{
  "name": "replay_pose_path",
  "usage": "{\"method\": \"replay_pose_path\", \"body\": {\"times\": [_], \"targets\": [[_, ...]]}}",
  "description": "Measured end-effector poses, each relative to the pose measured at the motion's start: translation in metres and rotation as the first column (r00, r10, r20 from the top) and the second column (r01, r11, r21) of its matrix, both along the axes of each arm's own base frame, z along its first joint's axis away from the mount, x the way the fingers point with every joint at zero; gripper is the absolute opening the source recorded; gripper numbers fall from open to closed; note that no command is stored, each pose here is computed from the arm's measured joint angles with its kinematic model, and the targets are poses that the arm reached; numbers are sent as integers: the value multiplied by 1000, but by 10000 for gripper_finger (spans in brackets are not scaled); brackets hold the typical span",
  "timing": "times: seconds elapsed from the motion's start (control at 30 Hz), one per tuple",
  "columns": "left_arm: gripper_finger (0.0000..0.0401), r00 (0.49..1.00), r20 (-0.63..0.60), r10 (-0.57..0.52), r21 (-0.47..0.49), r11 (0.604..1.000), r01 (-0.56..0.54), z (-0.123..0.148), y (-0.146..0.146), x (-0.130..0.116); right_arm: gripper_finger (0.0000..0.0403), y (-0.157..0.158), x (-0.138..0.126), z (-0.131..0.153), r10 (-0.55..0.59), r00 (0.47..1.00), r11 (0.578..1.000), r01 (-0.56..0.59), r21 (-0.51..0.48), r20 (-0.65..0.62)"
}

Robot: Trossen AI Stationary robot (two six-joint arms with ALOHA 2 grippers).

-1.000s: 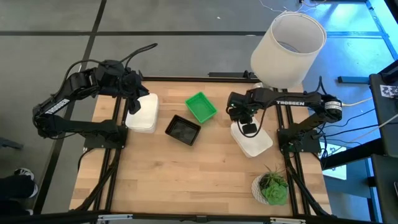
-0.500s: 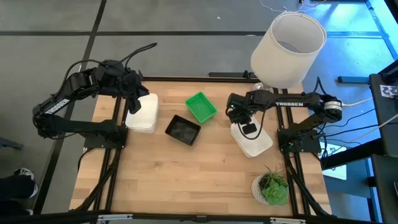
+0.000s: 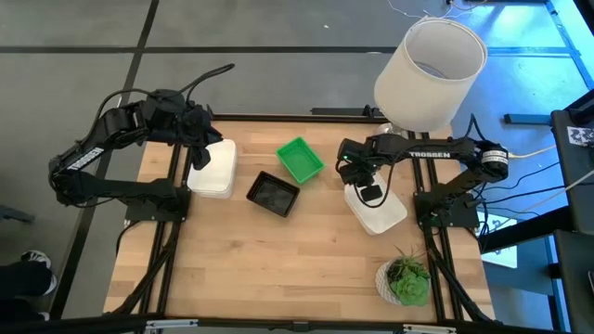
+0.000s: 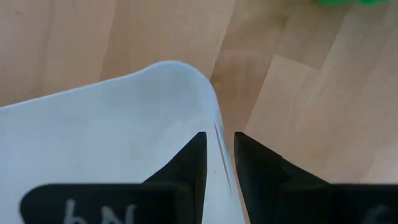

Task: Stack baskets by color
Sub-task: Stack the right white bin on the left white bins

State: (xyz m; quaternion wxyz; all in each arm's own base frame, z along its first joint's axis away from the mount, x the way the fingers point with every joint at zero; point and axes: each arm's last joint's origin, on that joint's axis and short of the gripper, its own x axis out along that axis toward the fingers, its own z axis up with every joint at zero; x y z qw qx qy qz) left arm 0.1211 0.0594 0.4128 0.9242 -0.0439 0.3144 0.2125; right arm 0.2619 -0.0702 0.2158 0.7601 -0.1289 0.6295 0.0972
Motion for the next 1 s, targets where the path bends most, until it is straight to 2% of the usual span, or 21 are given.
{"method": "replay_pose_path", "body": {"times": [0.2, 0.37, 0.43, 0.57, 0.63, 0.77, 0.9, 1.0], "targets": [[42, 1000, 0, 0, 0, 1000, 0, 0, 0, 0, 81, -2, 7, -17, 2, 998, 1000, -1, 15, -61], [42, 1000, 0, 0, 0, 1000, 0, 0, 0, 0, 77, -4, 14, -31, 47, 995, 999, -46, 20, -91], [42, 1000, 0, 0, 0, 1000, 0, 0, 0, 0, 65, -5, 18, -37, 49, 995, 999, -47, 18, -86], [42, 1000, 0, 0, 0, 1000, 0, 0, 0, 0, 11, -3, 23, -41, 59, 994, 998, -58, 22, -97], [42, 1000, 0, 0, 0, 1000, 0, 0, 0, 0, 9, 0, 27, -40, 68, 993, 998, -67, 16, -94], [42, 1000, -1, 0, 0, 1000, 0, 0, 0, 0, 4, 9, 37, -27, 111, 991, 994, -111, 2, -76], [42, 1000, -1, 0, 1, 1000, 0, 0, 0, 0, 3, 20, 51, -2, 153, 988, 988, -154, -19, -27], [42, 1000, -1, 0, 1, 1000, 0, 0, 0, 0, 2, 33, 60, 15, 247, 969, 969, -246, -38, 15]]}}
